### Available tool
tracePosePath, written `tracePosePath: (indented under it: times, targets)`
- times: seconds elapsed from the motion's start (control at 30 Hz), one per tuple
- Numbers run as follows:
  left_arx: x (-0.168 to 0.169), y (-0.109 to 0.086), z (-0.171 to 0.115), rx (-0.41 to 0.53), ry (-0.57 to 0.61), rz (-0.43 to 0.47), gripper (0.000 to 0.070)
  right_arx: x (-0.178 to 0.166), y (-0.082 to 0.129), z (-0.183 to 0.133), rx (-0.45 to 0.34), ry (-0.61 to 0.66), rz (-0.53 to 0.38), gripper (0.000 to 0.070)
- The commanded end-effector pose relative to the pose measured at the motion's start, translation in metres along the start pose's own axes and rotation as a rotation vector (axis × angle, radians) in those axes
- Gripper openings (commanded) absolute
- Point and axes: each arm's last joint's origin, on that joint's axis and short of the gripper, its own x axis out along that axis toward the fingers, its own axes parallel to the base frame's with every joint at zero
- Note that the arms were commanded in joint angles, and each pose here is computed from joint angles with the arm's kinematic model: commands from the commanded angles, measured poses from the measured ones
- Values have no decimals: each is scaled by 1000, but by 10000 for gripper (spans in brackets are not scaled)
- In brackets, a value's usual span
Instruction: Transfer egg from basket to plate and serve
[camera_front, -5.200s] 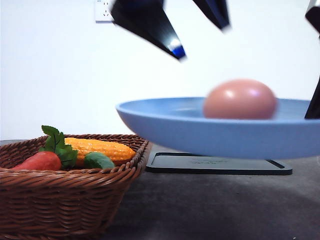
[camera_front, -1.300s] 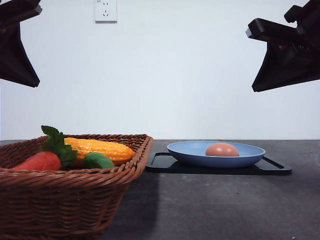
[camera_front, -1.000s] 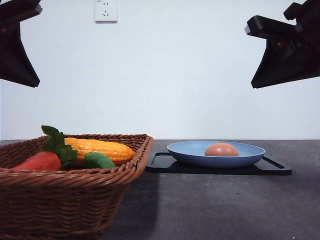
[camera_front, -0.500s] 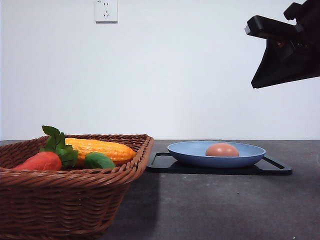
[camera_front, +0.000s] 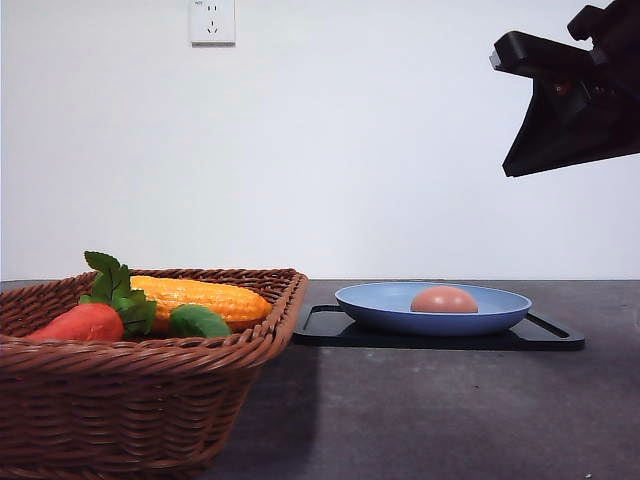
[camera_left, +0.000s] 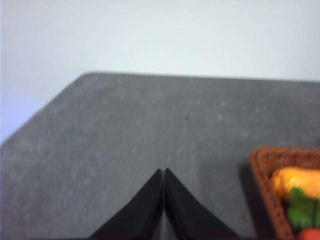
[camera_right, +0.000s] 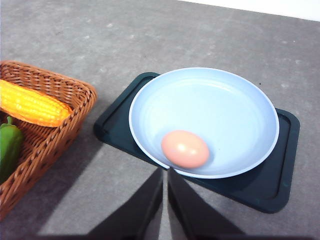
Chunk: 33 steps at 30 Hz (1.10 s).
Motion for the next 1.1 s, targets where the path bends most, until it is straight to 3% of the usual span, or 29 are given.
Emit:
tracePosePath:
  times: [0.0, 0.37, 1.07]
  targets:
    - [4, 0, -8, -29, 8, 0, 0, 0, 2, 4, 12, -16, 5, 0]
    - [20, -1, -43, -64, 62, -46, 0, 0, 2, 4, 12, -16, 5, 0]
    - [20, 3, -43, -76, 51, -7, 0, 0, 2, 4, 12, -16, 5, 0]
